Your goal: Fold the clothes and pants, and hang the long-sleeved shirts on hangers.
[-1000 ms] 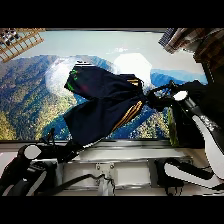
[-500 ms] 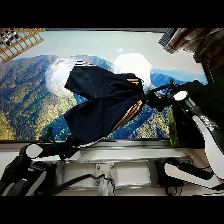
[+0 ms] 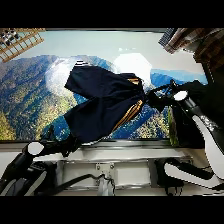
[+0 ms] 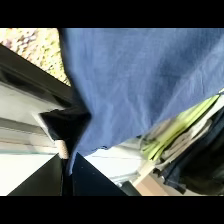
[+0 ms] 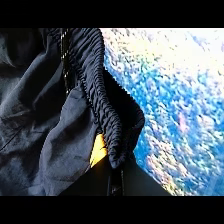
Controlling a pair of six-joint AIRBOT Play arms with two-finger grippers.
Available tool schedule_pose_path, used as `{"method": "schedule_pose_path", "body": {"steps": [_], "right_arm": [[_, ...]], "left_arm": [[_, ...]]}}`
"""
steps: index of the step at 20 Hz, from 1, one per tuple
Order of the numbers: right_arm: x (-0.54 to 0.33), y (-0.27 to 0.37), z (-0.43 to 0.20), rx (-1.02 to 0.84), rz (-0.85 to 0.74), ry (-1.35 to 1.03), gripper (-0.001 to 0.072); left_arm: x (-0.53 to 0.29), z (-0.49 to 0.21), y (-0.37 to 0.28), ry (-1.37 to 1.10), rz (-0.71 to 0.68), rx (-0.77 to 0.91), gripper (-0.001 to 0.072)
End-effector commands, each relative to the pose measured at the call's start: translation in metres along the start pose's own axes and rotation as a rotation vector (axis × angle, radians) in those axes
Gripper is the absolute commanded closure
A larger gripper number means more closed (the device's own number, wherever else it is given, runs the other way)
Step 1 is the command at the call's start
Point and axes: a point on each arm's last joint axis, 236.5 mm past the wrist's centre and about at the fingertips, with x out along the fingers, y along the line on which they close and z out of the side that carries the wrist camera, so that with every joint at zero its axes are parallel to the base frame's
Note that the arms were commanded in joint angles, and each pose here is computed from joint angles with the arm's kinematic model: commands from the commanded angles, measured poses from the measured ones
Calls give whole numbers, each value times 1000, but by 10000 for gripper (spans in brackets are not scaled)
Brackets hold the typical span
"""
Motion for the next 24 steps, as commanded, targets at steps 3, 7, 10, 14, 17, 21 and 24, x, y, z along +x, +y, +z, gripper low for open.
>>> {"method": "schedule_pose_path", "body": {"steps": [3,7,10,14,17,21,24], "right_arm": [[-2,1,-4,-2,1,15,679],[-24,21,7,-5,45,-55,676],[-51,49,14,-54,97,-86,676],[-103,129,17,-95,281,-61,677],[-164,195,10,-152,432,-39,677],[-253,242,-24,-341,518,-73,677],[-315,255,-64,-471,568,-139,677]], "left_arm": [[-10,21,-55,-106,-208,116,701],[-79,71,-156,-399,-458,242,702],[-165,88,-234,-645,-589,478,703],[-291,86,-314,-967,-724,674,703],[-370,57,-367,-1128,-799,835,704],[-457,-22,-414,-1299,-882,1105,703],[-476,-81,-418,-1289,-891,1286,703]]}}
